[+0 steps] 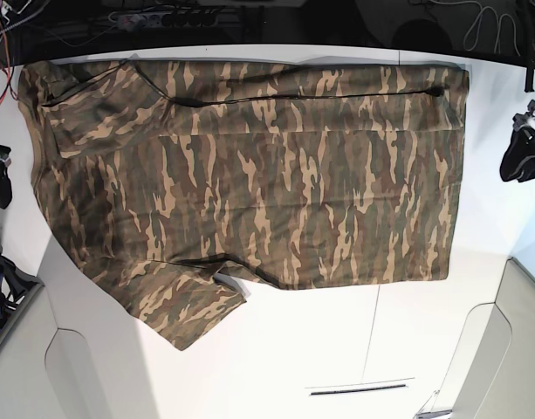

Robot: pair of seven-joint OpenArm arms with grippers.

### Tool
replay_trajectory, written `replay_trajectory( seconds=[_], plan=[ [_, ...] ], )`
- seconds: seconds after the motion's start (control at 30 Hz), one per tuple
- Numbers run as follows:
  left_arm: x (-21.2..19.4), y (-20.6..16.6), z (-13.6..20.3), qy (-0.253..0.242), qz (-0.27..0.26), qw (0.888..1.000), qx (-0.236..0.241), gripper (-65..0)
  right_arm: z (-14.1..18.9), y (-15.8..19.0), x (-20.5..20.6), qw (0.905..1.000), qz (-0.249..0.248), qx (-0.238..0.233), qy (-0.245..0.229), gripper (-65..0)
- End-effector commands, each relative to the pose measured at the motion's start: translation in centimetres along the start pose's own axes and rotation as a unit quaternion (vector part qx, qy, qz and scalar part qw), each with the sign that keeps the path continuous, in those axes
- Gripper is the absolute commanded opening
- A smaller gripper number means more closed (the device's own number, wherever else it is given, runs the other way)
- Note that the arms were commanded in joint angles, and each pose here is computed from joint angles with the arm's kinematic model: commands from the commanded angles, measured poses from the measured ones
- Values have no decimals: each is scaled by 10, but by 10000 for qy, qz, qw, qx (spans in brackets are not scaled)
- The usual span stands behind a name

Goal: Fold the T-shirt properly
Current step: 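Lower the held edge and lay the shirt flat, then release both grippers, then move both grippers to the shirt's hem corners and grasp them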

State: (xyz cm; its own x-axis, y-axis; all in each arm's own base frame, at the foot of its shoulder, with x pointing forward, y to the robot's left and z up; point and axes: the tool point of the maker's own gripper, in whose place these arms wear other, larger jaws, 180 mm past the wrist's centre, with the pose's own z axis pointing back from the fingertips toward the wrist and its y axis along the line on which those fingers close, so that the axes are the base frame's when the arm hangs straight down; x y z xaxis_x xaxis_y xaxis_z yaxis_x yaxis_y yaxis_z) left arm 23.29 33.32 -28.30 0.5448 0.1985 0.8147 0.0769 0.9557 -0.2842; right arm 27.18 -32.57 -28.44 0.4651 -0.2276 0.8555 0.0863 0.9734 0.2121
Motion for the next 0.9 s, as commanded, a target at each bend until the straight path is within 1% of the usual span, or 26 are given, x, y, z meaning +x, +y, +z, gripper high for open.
replay_trajectory(
  seconds=[0.0, 0.07, 0.13, 0.23, 0.3, 0.43, 0.53, 0.57, 0.67, 0.77, 0.87],
  plan=[
    [17, -5, -3, -215, -243, 9994, -79, -298, -1, 2, 21, 9994, 189, 15, -295, -318],
    [15, -7, -16, -147, -473, 9988, -50, -274, -9, 4, 24, 9991, 312, -38, -300, -318],
    [14, -9, -31, -79, -694, 9976, -38, -274, -21, 4, 24, 9991, 352, -87, -227, -318],
    [16, -8, -55, 1, -847, 9964, -66, -274, -46, 0, 21, 9996, 279, -53, -71, -318],
    [18, -3, -70, 52, -837, 9965, -65, -274, -64, -5, 20, 9999, 166, -34, 10, -318],
    [27, 16, -97, 113, -583, 9982, -5, -274, -97, -19, 18, 9996, -263, -12, 89, -318],
    [39, 32, -114, -28, -353, 9993, 80, -273, -118, -28, 18, 9980, -626, -56, 91, -318],
    [43, 36, -120, -77, -281, 9995, 104, -267, -125, -30, 16, 9974, -706, -82, 116, -318],
    [50, 49, -138, -81, -94, 9997, 196, -215, -142, -32, 16, 9952, -965, -87, 125, -318],
    [50, 58, -155, -22, 35, 9996, 291, -213, -154, -32, 16, 9937, -1115, -84, 106, -318],
    [47, 66, -170, -33, 164, 9991, 377, -213, -162, -30, 16, 9935, -1131, -95, 118, -318]
  ],
)
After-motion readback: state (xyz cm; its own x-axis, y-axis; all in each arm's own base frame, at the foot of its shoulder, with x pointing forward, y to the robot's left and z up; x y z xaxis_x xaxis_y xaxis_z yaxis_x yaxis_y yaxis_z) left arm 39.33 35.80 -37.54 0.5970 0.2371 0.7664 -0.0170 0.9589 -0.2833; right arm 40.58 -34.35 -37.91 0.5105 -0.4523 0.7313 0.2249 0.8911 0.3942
